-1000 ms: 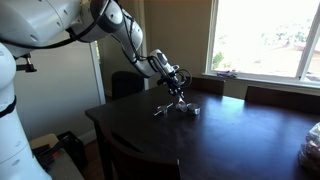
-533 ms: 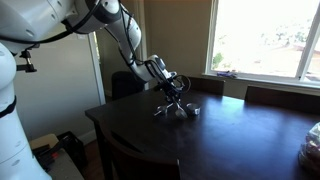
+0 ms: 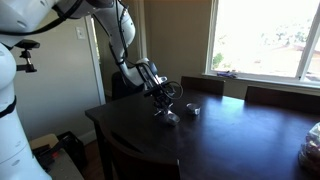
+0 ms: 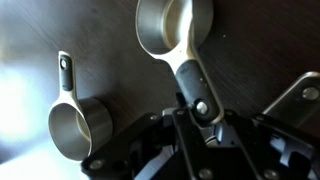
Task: Unstack the pots on the table
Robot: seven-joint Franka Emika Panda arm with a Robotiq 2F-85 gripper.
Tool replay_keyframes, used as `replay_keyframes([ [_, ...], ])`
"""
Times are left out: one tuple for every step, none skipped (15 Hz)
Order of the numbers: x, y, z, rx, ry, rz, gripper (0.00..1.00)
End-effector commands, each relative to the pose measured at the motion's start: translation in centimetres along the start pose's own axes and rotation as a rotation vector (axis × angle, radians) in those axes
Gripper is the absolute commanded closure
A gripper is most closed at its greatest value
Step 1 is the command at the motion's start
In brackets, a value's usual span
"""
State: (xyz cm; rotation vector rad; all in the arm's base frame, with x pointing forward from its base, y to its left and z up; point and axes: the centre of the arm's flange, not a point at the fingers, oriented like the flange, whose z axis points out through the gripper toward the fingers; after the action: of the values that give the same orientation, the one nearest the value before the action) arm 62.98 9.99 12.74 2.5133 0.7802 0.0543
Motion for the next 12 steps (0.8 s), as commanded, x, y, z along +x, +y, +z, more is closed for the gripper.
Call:
replay_keyframes([
  [-6.2, -1.4, -4.2, 0.03, 0.054, 0.0, 0.45],
  [-6.7, -1.5, -4.6, 0.038, 0.061, 0.003, 0.39],
  [-7.2, -1.4, -5.2, 0.049, 0.07, 0.01, 0.34],
  [-7.6, -1.3, -5.7, 0.055, 0.077, 0.013, 0.27],
  [-7.7, -0.8, -6.5, 0.069, 0.088, 0.027, 0.21],
  [-7.9, -0.4, -7.1, 0.073, 0.097, 0.038, 0.13],
  [-7.8, 0.6, -8.0, 0.085, 0.11, 0.061, 0.08],
  [-7.7, 1.1, -8.6, 0.089, 0.118, 0.077, 0.01],
  [-7.1, 2.6, -9.1, 0.097, 0.123, 0.108, 0.01],
  [-6.6, 3.6, -9.6, 0.107, 0.126, 0.131, 0.0],
  [-6.2, 4.5, -9.8, 0.122, 0.13, 0.164, 0.0],
  [-5.9, 5.2, -10.0, 0.137, 0.135, 0.19, 0.0],
])
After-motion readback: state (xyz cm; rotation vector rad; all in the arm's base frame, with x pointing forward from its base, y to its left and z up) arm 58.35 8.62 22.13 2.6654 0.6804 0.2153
